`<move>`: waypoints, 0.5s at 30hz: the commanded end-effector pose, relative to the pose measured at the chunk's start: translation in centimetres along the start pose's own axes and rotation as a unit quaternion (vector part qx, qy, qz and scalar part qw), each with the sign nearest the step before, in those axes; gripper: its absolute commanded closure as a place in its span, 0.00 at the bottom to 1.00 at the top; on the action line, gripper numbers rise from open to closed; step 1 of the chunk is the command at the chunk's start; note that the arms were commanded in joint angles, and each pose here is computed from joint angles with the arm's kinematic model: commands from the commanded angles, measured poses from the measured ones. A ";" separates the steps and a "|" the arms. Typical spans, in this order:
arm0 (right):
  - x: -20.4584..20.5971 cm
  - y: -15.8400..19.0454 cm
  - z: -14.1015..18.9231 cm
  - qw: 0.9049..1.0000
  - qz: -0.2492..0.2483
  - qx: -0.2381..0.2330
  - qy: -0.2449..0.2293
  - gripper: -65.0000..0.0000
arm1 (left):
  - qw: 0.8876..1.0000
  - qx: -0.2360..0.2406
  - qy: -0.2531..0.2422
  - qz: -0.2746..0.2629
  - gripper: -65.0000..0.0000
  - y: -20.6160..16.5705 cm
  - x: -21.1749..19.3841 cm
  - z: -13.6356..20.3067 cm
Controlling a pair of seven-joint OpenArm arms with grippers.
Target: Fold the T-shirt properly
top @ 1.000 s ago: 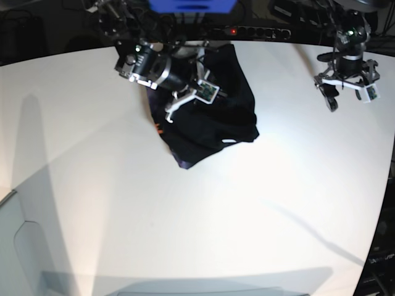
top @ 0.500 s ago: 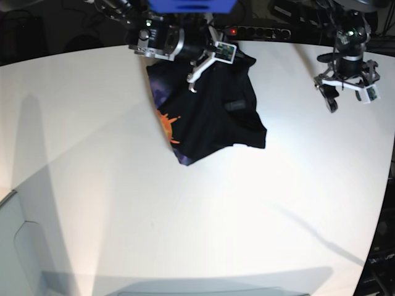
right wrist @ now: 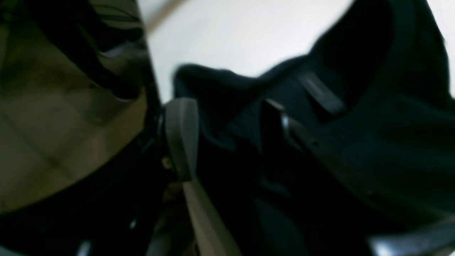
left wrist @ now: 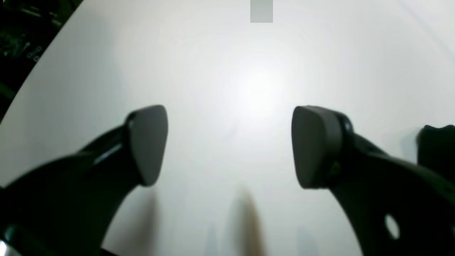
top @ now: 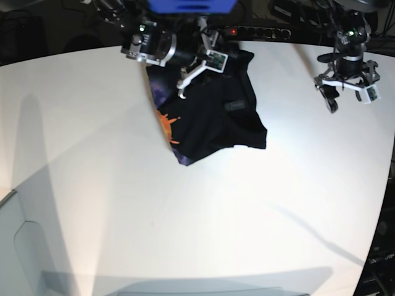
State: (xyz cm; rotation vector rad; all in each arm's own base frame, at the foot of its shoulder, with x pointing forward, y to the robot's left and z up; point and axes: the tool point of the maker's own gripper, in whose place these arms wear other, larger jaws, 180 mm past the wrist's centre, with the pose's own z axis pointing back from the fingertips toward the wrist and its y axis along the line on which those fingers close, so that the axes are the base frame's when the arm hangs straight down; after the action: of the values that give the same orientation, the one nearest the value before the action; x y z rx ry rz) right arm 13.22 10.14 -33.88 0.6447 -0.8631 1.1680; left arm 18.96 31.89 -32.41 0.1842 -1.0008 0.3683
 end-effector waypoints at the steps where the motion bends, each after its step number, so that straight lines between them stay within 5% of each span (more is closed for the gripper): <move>1: 1.8 -0.3 0.0 1.000 0.007 0.002 -0.031 0.55 | 1.000 0.000 -0.026 -0.007 0.19 0.1 1.7 0.3; 7: 2.9 -3.0 -0.7 0.999 0.010 -0.024 -0.041 0.55 | 0.999 0.018 -0.033 -0.002 0.19 1.3 2.0 0.6; 15: 0.7 -1.9 -4.2 0.999 -0.041 0.008 -0.018 0.55 | 0.998 0.045 -0.040 -0.002 0.19 3.3 2.5 1.2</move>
State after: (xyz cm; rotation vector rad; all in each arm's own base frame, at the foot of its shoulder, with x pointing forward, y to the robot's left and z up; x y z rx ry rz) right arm 15.99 12.45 -37.10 0.6600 -0.7979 1.0966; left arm 17.74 34.84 -30.79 0.2679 -1.0278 0.4191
